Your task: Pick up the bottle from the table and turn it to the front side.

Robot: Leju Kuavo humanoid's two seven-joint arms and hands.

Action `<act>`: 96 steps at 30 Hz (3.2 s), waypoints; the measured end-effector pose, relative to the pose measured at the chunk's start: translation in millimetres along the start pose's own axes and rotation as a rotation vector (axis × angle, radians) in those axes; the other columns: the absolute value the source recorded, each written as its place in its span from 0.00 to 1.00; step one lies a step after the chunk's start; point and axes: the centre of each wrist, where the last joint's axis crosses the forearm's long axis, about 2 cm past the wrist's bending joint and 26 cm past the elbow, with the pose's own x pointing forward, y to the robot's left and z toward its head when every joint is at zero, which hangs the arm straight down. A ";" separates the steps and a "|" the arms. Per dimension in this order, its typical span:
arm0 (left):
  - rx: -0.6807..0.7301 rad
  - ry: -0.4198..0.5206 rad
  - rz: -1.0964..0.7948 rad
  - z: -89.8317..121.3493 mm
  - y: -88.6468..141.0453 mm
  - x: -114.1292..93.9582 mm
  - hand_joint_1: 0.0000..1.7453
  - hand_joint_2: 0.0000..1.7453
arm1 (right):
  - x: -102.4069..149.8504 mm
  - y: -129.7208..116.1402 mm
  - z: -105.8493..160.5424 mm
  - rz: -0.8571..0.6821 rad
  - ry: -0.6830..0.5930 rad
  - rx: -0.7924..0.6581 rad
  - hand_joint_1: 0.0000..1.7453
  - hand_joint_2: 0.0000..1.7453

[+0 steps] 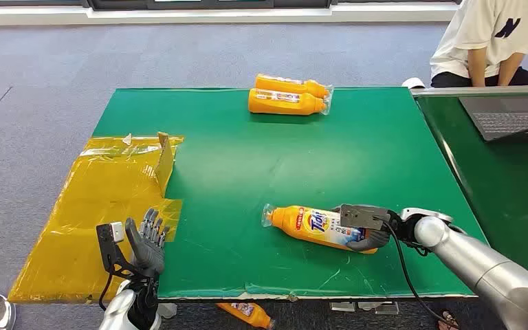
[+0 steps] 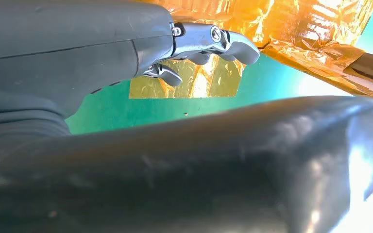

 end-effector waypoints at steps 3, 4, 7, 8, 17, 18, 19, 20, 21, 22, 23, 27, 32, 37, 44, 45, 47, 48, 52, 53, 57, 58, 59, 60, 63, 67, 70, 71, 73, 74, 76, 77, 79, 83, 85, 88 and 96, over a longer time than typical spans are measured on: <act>-0.002 0.003 0.006 -0.4 0.0 -0.4 0.00 0.00 | -3.9 6.0 -4.2 0.015 -0.007 -0.020 0.00 1.00; -0.003 0.004 0.010 -0.6 -0.1 -0.7 0.00 0.00 | -6.1 10.4 -6.9 0.024 -0.011 -0.034 0.00 1.00; -0.007 0.012 0.014 -0.4 -0.5 -2.4 0.00 0.00 | -14.9 30.3 -15.0 0.061 -0.007 -0.074 0.25 1.00; -0.008 0.015 0.014 -0.1 -0.7 -3.1 0.00 0.00 | -17.5 38.1 -17.6 0.076 -0.001 -0.088 0.50 1.00; -0.037 0.026 0.025 -4.0 -7.8 -1.8 0.00 0.00 | -24.9 80.4 -27.1 0.195 0.049 -0.249 1.00 1.00; -0.040 0.027 0.026 -4.1 -8.2 -2.2 0.00 0.00 | -24.9 83.2 -26.8 0.197 0.049 -0.259 1.00 1.00; -0.043 0.028 0.026 -4.4 -8.5 -2.5 0.00 0.00 | -24.8 85.6 -26.3 0.198 0.050 -0.268 1.00 1.00; -0.045 0.029 0.027 -4.8 -8.9 -2.6 0.00 0.00 | -24.8 88.1 -25.9 0.199 0.050 -0.274 1.00 1.00; -0.046 0.031 0.028 -5.0 -9.0 -3.0 0.00 0.00 | -24.7 90.4 -25.4 0.199 0.049 -0.281 1.00 1.00; -0.046 0.033 0.028 -5.0 -9.0 -3.4 0.00 0.00 | -24.7 92.6 -25.0 0.199 0.049 -0.287 1.00 1.00; -0.047 0.035 0.028 -5.1 -9.0 -3.8 0.00 0.00 | -24.7 94.7 -24.5 0.197 0.047 -0.292 1.00 1.00; -0.046 0.040 0.028 -4.8 -8.3 -5.4 0.00 0.00 | -25.6 101.5 -23.0 0.183 0.042 -0.303 1.00 1.00; -0.039 0.028 0.018 -4.1 -7.4 -6.7 0.00 0.00 | -25.4 107.3 -23.0 0.163 -0.004 -0.361 1.00 1.00; 0.013 -0.053 -0.111 3.1 -4.5 -7.4 0.00 0.00 | -2.8 120.3 -34.3 0.222 -0.102 -0.612 1.00 1.00; 0.026 -0.080 -0.159 11.6 -4.8 -9.2 0.00 0.00 | 22.6 140.4 -46.2 0.177 -0.171 -0.701 1.00 1.00; 0.027 -0.087 -0.171 12.8 -4.4 -9.4 0.00 0.00 | 26.7 141.2 -47.7 0.172 -0.190 -0.728 1.00 1.00; 0.026 -0.104 -0.192 16.1 -4.4 -9.7 0.00 0.00 | 39.9 139.9 -52.4 0.146 -0.240 -0.794 1.00 1.00; 0.024 -0.113 -0.198 18.1 -5.0 -9.6 0.00 0.00 | 48.2 138.3 -55.4 0.121 -0.268 -0.824 1.00 1.00; 0.000 -0.138 -0.193 25.1 -10.3 -8.0 0.00 0.00 | 80.0 132.7 -67.0 -0.005 -0.392 -0.900 1.00 1.00; -0.006 -0.143 -0.189 26.6 -11.6 -7.5 0.00 0.00 | 87.3 131.7 -69.3 -0.031 -0.418 -0.913 1.00 1.00; -0.017 -0.160 -0.180 30.2 -15.5 -5.8 0.00 0.00 | 106.4 130.9 -75.1 -0.101 -0.485 -0.936 1.00 1.00; -0.021 -0.166 -0.183 30.8 -16.3 -5.0 0.00 0.00 | 109.7 131.7 -76.0 -0.123 -0.503 -0.937 1.00 1.00; -0.025 -0.171 -0.186 31.3 -17.0 -4.3 0.00 0.00 | 112.7 132.5 -76.7 -0.144 -0.521 -0.937 1.00 1.00; -0.029 -0.176 -0.189 31.6 -17.9 -3.6 0.00 0.00 | 115.4 133.2 -77.3 -0.164 -0.536 -0.938 1.00 1.00; -0.036 -0.187 -0.190 32.1 -20.7 -1.7 0.00 0.00 | 121.7 133.9 -78.4 -0.200 -0.561 -0.946 1.00 1.00; -0.039 -0.194 -0.187 32.5 -21.8 -0.4 0.00 0.00 | 125.6 134.0 -78.7 -0.219 -0.571 -0.956 1.00 1.00; -0.040 -0.197 -0.187 33.0 -22.0 0.1 0.00 0.00 | 127.2 133.6 -78.7 -0.227 -0.578 -0.958 1.00 1.00; -0.042 -0.198 -0.187 33.1 -22.1 0.2 0.00 0.00 | 127.6 133.6 -78.8 -0.238 -0.588 -0.953 1.00 1.00; -0.053 -0.198 -0.192 33.4 -22.9 0.1 0.00 0.00 | 128.1 133.7 -79.4 -0.285 -0.633 -0.930 1.00 1.00; -0.063 -0.197 -0.196 33.5 -24.0 -0.2 0.00 0.00 | 128.0 133.7 -79.7 -0.323 -0.672 -0.913 1.00 1.00; -0.089 -0.196 -0.203 33.6 -27.7 -1.1 0.00 0.00 | 128.3 133.3 -80.3 -0.402 -0.770 -0.884 1.00 1.00; -0.102 -0.195 -0.206 33.6 -30.1 -1.6 0.00 0.00 | 128.5 132.8 -80.6 -0.430 -0.815 -0.875 1.00 1.00; -0.127 -0.197 -0.218 33.1 -35.7 -2.1 0.00 0.25 | 129.2 131.8 -82.1 -0.476 -0.893 -0.858 1.00 1.00; -0.163 -0.214 -0.269 32.9 -47.0 -1.7 0.00 1.00 | 130.5 134.2 -89.4 -0.540 -0.964 -0.821 1.00 1.00; -0.179 -0.231 -0.304 33.4 -52.5 -0.4 0.00 1.00 | 131.8 138.8 -94.5 -0.558 -0.965 -0.803 1.00 1.00; -0.214 -0.258 -0.359 34.2 -61.4 2.7 0.00 1.00 | 133.7 146.7 -101.9 -0.577 -0.947 -0.777 1.00 1.00; -0.326 -0.277 -0.416 36.0 -84.1 5.9 0.00 1.00 | 136.5 159.0 -112.3 -0.605 -0.913 -0.738 1.00 1.00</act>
